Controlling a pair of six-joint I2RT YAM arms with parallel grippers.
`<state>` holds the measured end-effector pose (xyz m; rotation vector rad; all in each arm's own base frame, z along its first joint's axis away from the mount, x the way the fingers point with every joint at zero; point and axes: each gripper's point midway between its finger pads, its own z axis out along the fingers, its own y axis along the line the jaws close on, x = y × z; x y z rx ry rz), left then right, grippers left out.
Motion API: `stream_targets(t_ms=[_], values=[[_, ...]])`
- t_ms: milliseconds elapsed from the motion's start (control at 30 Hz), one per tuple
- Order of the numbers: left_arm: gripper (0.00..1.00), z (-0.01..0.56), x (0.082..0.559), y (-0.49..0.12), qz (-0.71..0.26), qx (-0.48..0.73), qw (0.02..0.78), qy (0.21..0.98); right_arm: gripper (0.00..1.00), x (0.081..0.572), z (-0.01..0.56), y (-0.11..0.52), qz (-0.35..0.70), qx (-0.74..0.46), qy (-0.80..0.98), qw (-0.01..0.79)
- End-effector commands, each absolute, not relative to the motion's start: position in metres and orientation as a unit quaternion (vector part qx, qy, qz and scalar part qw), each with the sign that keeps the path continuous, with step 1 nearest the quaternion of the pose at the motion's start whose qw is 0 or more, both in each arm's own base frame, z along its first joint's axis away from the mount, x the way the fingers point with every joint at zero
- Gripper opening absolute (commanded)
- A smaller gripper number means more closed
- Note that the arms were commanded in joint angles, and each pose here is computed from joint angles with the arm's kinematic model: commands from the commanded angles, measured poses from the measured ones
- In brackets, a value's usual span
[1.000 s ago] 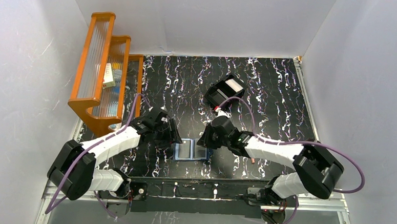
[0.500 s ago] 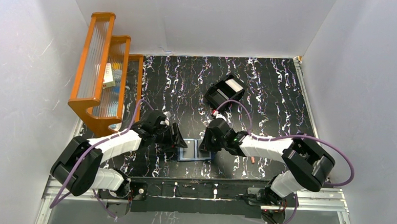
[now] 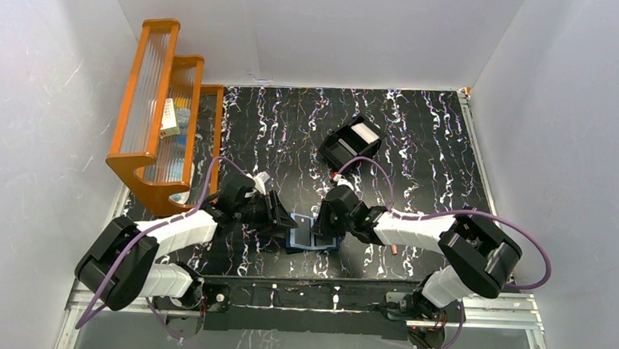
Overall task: Put the credit cards into the card holder
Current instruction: Turn over the card slot in the card holder.
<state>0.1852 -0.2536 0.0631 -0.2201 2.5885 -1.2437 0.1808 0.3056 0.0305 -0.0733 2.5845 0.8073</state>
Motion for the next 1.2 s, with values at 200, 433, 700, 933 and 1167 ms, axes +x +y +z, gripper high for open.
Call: stream_targets(t_ms=[200,433,700,933,1167], values=[[0.33,0.070,0.186,-0.263,-0.463,-0.063,0.130,0.874,0.20,0.181,0.022,0.299,0.282,-0.019,0.934,0.221],[0.20,0.065,0.187,-0.263,-0.461,-0.063,0.130,0.876,0.20,0.181,0.023,0.300,0.283,-0.020,0.933,0.221],[0.11,0.061,0.189,-0.264,-0.458,-0.058,0.130,0.878,0.20,0.181,0.023,0.300,0.284,-0.020,0.933,0.221],[0.00,0.074,0.188,-0.266,-0.474,-0.047,0.139,0.868,0.20,0.180,0.021,0.301,0.284,-0.022,0.933,0.218],[0.01,0.088,0.188,-0.269,-0.496,-0.028,0.158,0.853,0.20,0.181,0.021,0.303,0.287,-0.023,0.933,0.218]])
